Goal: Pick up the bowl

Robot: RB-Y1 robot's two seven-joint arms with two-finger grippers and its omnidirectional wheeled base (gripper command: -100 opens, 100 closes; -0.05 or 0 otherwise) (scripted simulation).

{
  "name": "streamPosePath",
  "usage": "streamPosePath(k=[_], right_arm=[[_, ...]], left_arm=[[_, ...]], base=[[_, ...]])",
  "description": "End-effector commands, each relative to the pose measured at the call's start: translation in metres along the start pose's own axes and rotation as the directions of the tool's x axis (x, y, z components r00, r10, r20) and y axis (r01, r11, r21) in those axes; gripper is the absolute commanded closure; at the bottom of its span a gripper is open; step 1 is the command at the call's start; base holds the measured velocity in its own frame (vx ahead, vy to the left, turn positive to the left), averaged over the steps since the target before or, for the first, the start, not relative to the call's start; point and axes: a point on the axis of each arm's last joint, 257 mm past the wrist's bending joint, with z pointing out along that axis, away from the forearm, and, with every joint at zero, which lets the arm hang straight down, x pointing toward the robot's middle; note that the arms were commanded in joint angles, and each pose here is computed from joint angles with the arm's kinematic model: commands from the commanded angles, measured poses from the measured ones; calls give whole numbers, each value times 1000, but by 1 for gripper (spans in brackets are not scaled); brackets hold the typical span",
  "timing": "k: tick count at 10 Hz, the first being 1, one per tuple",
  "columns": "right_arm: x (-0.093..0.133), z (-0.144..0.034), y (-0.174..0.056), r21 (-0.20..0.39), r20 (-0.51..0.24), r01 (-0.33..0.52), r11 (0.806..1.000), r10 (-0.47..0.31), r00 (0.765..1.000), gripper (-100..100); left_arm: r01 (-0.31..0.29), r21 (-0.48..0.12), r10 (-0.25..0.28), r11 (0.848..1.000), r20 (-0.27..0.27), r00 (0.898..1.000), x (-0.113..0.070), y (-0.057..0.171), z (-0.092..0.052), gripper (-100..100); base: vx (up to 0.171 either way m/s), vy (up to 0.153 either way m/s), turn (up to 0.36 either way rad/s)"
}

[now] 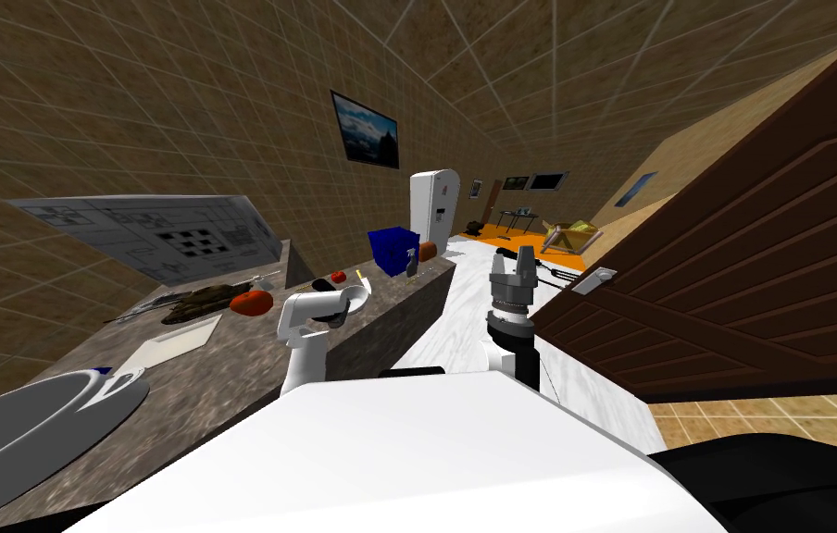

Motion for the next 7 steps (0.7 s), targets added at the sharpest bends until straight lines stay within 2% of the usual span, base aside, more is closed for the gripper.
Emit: streamPosePath(k=[1, 2, 5, 6, 7], right_arm=[[0, 0, 0, 0, 0, 0, 1000, 0, 1000, 0], [0, 0, 0, 0, 0, 0, 1000, 0, 1000, 0], [0, 0, 0, 0, 0, 0, 1000, 0, 1000, 0], [0, 0, 0, 0, 0, 0, 1000, 0, 1000, 0], [0, 0, 0, 0, 0, 0, 1000, 0, 1000, 0]], left_arm=[[0, 0, 0, 1000, 0, 1000, 0, 0, 0, 0], [2, -1, -2, 1000, 3, 1000, -2, 2, -7, 100], [5, -3, -5, 1000, 4, 1000, -5, 3, -21, 100], [4, -1, -4, 1000, 4, 1000, -4, 3, -17, 100], [4, -3, -4, 1000, 3, 1000, -4, 3, -18, 0]], base=[[0, 0, 0], [0, 0, 0], [0, 0, 0], [0, 0, 0], [0, 0, 0]])
